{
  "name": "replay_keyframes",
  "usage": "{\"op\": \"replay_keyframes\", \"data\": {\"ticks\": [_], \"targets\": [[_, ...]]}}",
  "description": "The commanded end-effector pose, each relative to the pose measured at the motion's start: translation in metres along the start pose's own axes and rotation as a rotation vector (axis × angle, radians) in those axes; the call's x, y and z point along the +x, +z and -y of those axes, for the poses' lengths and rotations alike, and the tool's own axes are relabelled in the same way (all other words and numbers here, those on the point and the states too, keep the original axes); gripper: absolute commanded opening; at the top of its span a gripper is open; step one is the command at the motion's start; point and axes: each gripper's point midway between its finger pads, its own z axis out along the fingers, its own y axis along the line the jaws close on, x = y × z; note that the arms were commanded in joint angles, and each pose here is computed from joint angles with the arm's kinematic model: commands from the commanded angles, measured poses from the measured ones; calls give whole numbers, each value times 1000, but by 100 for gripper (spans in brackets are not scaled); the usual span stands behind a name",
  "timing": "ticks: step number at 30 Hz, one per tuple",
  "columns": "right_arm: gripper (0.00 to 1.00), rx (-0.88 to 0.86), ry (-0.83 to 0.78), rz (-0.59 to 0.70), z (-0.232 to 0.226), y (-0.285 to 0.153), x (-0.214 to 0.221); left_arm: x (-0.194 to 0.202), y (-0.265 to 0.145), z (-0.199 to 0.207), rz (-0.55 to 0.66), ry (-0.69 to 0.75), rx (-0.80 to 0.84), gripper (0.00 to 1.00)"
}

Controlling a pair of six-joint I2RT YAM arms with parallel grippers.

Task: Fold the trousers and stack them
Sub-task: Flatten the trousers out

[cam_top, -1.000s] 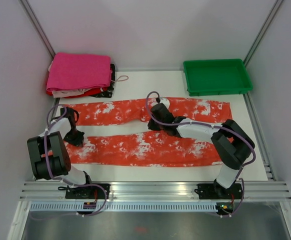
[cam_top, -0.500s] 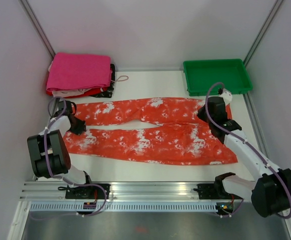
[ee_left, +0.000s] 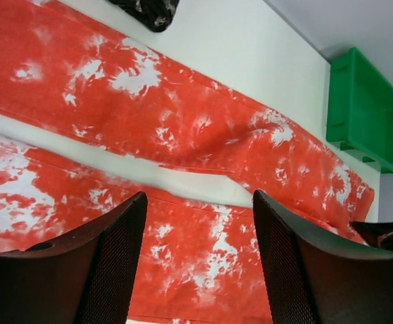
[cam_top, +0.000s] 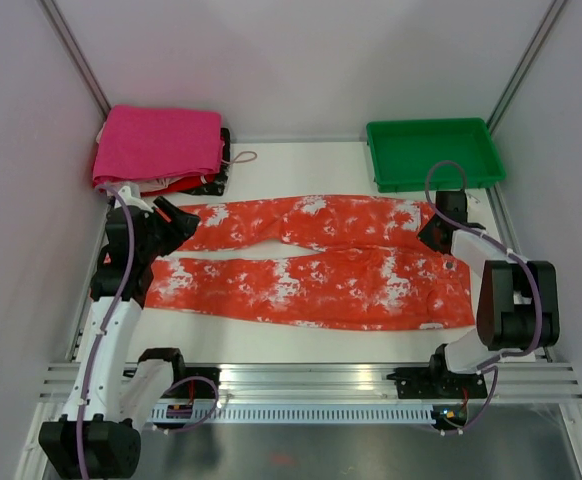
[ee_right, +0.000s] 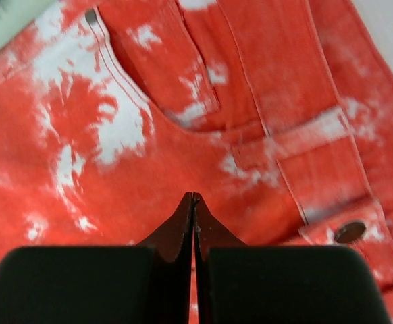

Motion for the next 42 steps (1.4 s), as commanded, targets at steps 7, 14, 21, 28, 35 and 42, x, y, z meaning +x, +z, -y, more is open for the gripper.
{"op": "replay_keyframes", "data": {"ticks": [7, 14, 21, 28, 35, 42], "targets": [[0, 123, -34, 87, 22, 19, -31, 10, -6, -35, -7, 79, -138, 76], [0, 189, 67, 65, 82, 23, -36, 4, 21, -76, 19, 34, -344, 86], [0, 201, 41, 74, 94, 27, -45, -16, 60, -123, 4, -98, -458, 81], [0, 203, 86, 55, 107, 52, -59, -45, 108, -136, 16, -37, -428, 70], [0, 193, 74, 139, 99, 58, -91, -46, 147, -154, -57, -38, -476, 58], [0, 145, 82, 133, 93, 55, -85, -18, 180, -161, -132, -151, -435, 33]]}}
